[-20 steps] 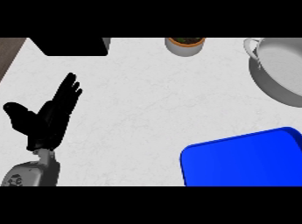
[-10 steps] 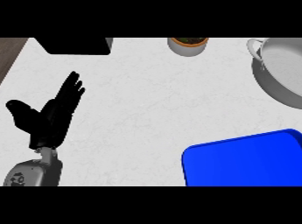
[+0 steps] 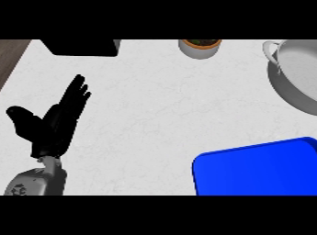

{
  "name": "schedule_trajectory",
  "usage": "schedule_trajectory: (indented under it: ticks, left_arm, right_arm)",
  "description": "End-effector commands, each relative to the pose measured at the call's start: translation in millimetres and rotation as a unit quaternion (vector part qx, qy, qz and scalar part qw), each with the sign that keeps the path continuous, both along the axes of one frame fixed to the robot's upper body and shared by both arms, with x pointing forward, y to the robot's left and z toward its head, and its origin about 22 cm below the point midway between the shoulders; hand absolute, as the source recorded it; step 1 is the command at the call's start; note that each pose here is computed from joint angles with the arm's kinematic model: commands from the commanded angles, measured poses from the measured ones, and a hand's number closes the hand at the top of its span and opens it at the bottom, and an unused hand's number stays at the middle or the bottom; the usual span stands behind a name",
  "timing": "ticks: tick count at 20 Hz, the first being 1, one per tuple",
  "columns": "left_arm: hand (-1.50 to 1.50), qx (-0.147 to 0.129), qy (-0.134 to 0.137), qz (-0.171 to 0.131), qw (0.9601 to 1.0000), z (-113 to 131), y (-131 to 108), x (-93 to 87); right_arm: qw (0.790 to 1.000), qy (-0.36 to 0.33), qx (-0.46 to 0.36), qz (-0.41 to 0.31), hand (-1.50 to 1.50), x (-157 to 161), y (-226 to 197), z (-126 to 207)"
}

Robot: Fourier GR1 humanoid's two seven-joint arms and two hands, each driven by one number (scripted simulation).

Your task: Pick the squash from the tray and place it in the pot

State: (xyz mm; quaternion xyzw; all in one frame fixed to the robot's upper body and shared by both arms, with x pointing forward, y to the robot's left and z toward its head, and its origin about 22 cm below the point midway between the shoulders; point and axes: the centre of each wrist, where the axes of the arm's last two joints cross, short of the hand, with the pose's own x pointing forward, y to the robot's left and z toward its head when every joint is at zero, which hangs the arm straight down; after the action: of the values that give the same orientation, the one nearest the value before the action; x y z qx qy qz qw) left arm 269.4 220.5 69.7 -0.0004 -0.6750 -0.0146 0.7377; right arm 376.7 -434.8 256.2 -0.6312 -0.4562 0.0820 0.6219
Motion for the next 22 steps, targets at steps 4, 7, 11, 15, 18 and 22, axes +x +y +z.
schedule_trajectory:
  ticks: [4, 7, 11, 15, 18, 22]
  left_arm:
    - [0.00, 0.003, -0.005, 0.006, 1.0000, -3.0, 20.2, -0.5]
    - [0.00, -0.004, -0.003, -0.011, 0.9999, 0.6, 1.6, -6.5]
    - [0.00, 0.002, 0.000, -0.013, 0.9999, -0.2, 4.4, -4.1]
    - [0.00, -0.002, -0.002, -0.011, 0.9999, -3.2, 7.9, -8.0]
    - [0.00, -0.006, -0.002, -0.007, 1.0000, 1.5, -5.8, 6.6]
    - [0.00, -0.001, -0.011, -0.002, 0.9999, 0.8, -0.3, 0.9]
  right_arm:
    - [0.998, 0.055, -0.005, 0.033, 1.50, 18.3, -10.2, -45.2]
    - [0.993, 0.026, 0.113, -0.004, 1.50, 18.8, -19.9, -57.7]
    - [0.983, 0.031, 0.183, -0.002, -1.50, 31.4, -8.8, -61.9]
    - [0.973, -0.032, 0.227, 0.016, -1.50, 24.7, -19.9, -69.8]
    - [0.964, -0.133, 0.230, 0.005, -1.50, 23.3, -21.0, -67.8]
    - [0.955, -0.236, 0.180, -0.024, -1.50, 10.0, -38.6, -61.1]
